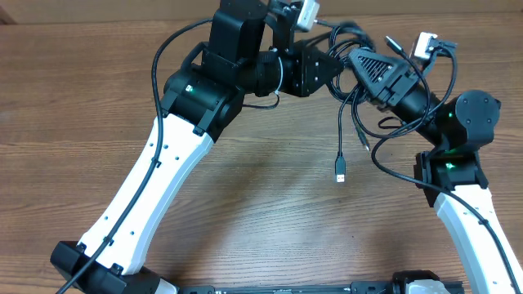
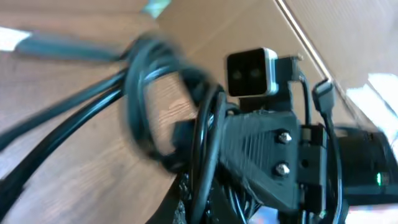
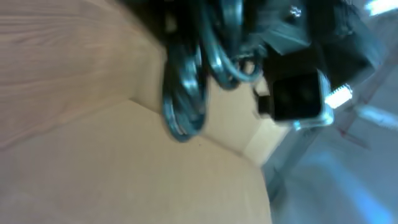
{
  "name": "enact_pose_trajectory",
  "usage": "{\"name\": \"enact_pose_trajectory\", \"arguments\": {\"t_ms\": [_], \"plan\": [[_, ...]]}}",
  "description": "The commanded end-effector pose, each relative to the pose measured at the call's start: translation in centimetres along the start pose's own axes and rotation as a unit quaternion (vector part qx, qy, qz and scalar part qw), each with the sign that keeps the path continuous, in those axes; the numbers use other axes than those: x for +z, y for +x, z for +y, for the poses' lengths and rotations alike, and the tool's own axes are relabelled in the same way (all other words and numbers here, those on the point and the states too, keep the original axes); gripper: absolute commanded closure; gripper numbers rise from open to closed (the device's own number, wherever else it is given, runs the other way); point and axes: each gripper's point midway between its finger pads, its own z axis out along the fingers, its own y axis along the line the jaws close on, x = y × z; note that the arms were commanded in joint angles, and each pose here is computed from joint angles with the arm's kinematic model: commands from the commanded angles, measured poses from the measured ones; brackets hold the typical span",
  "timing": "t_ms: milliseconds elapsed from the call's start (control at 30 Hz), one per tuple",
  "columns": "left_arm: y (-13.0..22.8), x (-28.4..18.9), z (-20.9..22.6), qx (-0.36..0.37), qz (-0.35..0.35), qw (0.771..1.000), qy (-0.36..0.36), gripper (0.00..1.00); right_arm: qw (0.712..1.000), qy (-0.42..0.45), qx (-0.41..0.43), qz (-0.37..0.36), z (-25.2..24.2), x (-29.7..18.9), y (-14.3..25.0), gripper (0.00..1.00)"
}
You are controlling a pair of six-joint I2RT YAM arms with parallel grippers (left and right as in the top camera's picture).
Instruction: Untangle cables
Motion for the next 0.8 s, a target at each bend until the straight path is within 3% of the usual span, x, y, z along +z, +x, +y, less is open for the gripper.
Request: {"name": "enact_pose_trajectory", "arguments": {"t_ms": [0,33,67,200,467,667,767], "plan": [[0.1,-0.7,-1.7,0.127,0.011,0.990,0.053,0.96,0.990,-0.018,-0.136,0.034,0.9,0.1,1.2,0.21],[0.2,-1.3,-2.1,0.154,0.018,0.985,0.080,0.96,0.983,-0.009,-0.178,0.038,0.3,0.0,1.3,0.03],[0.4,-2.0,-2.3,0.168,0.024,0.980,0.103,0.96,0.978,-0.002,-0.205,0.043,-0.2,0.0,1.5,0.00],[0.5,-4.3,-0.8,0.174,0.035,0.976,0.125,0.96,0.965,0.014,-0.255,0.056,-1.4,-0.1,2.0,0.00],[0.8,-9.3,4.5,0.222,0.030,0.970,0.091,0.96,0.929,0.018,-0.365,0.067,-2.2,-0.2,2.3,0.00],[2.6,-11.7,6.1,0.362,0.029,0.927,0.091,0.96,0.888,0.019,-0.452,0.077,-2.8,-0.3,2.6,0.00],[3.8,-11.9,7.2,0.432,0.053,0.897,0.072,0.96,0.877,0.079,-0.469,0.072,-5.1,-0.6,1.7,0.00]]}}
